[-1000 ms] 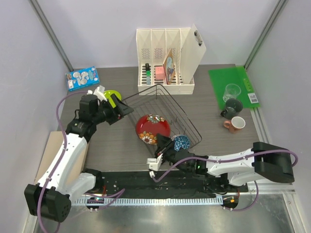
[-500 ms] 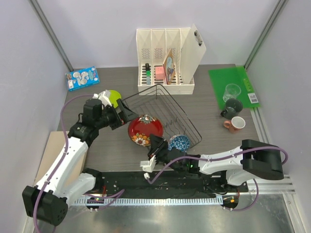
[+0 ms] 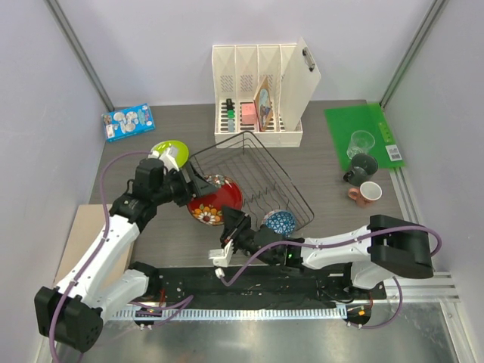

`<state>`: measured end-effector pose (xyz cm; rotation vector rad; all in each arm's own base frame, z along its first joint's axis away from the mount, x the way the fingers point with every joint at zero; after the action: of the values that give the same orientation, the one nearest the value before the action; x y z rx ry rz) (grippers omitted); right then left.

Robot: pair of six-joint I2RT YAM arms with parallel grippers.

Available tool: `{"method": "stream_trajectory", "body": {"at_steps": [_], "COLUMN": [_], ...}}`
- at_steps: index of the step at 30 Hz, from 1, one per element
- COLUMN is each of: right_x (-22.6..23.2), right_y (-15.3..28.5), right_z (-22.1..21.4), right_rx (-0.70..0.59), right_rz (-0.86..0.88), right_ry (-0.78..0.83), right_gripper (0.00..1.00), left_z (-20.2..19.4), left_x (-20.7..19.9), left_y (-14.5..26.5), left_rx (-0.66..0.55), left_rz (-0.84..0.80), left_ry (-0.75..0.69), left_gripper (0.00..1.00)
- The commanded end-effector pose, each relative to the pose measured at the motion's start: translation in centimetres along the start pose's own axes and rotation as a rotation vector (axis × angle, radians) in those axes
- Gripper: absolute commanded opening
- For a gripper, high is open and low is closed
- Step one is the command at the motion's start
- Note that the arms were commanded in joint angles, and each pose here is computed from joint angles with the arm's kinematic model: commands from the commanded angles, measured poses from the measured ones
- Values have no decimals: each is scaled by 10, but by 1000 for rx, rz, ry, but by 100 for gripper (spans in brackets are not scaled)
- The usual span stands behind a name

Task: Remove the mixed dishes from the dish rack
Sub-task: Place the plate at the center of the board.

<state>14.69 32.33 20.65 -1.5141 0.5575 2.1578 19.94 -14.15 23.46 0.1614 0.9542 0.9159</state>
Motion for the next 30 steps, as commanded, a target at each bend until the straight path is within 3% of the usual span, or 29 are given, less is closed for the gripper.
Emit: {"method": "stream_trajectory", "body": {"at_steps": [1,3,7,9,10,12,13,14,24,25,26,30], "right_x": [-42,-42,-41,-42,-41,-42,-41,-42,-43,-44,-45,-45], "right_y": [-2,0,3,5,6,7,8,8,13,14,14,18], "right_z": [18,16,13,12,12,11,10,10,10,10,11,12], "right_rx": [-69,-64,-56,-56,-54,-53,-49,-50,-64,-71,-78,-80], "right_rz": [-175,-174,-169,-173,-172,-174,-171,-174,-190,-196,-203,-218], "right_ry": [-45,-44,-41,-46,-46,-48,-45,-47,-88,-104,-121,-177], "right_gripper": [1,1,1,1,1,1,1,1,2,9,28,60], "left_z": [-2,-2,0,1,1,2,1,1,7,9,11,19], "left_x": [-3,-3,-4,-4,-4,-3,-3,-3,-12,-15,-16,-24], "left_y": [2,2,4,4,4,4,4,4,8,8,8,10], "left_rx": [-11,-11,-17,-18,-21,-22,-19,-21,-80,-93,-102,-141], "left_rz": [-32,-27,-18,-17,-15,-10,-10,-9,-70,-90,-97,-127], "left_ry": [-30,-30,-36,-41,-43,-44,-43,-45,-32,-22,-21,-14], "left_gripper": [60,55,56,46,29,15,4,0,0,0,0,0]}}
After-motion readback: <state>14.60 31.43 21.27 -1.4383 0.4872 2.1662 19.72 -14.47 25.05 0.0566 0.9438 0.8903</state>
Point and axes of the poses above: each gripper's point midway between its finger pads, its own y axis back along the fingers, its own x axis along the line the jaws close on, z = x × y, the point moved 7 cm from there along y, back along the fingers, and after that the axes turned 11 degrees about -y, right-handed, at the moved point
